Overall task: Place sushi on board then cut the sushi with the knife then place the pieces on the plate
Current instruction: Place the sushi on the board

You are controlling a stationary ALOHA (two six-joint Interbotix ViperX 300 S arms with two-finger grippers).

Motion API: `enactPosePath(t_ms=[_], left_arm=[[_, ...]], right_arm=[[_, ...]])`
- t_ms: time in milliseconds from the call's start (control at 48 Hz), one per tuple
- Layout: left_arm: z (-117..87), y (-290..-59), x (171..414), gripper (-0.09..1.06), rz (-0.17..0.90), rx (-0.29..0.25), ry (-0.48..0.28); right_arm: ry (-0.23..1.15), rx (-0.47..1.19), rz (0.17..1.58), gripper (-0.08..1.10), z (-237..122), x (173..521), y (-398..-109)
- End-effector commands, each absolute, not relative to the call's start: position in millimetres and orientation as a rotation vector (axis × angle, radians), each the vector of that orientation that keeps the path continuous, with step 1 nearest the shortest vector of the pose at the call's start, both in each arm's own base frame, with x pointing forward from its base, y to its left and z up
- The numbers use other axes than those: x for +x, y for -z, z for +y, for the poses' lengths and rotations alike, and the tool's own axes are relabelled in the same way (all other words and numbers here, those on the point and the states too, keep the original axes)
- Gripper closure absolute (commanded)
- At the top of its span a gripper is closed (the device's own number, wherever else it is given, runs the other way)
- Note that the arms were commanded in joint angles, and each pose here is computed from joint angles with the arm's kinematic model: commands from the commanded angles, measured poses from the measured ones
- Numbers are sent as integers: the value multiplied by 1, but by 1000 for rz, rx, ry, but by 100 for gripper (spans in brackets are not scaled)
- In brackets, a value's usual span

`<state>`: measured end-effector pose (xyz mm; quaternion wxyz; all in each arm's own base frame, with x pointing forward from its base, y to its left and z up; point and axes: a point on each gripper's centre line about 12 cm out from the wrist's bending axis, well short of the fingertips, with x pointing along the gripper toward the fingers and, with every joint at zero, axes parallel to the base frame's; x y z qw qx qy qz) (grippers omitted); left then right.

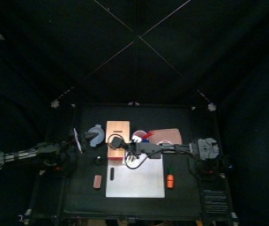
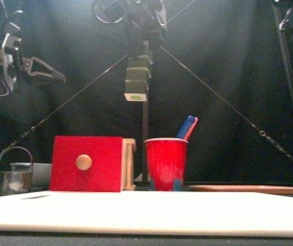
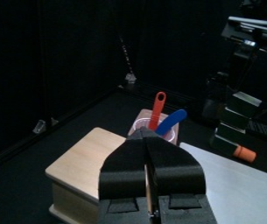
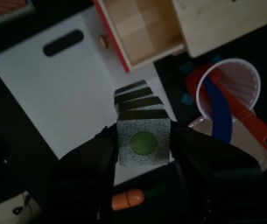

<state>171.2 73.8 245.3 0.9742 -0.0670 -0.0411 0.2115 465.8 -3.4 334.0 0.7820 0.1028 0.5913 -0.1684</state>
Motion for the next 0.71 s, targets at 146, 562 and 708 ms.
enactPosePath(t_ms=[146, 562, 708], left_arm=[[79, -265, 173, 87, -150, -145, -446], [83, -267, 178, 87, -150, -181, -460], [85, -268, 182, 86, -146, -214, -471]], right_arm=[[304, 267, 1210, 48, -1, 413, -309], [164, 232, 1020, 51, 6, 370, -226], [124, 201, 949, 51, 8, 362, -212]])
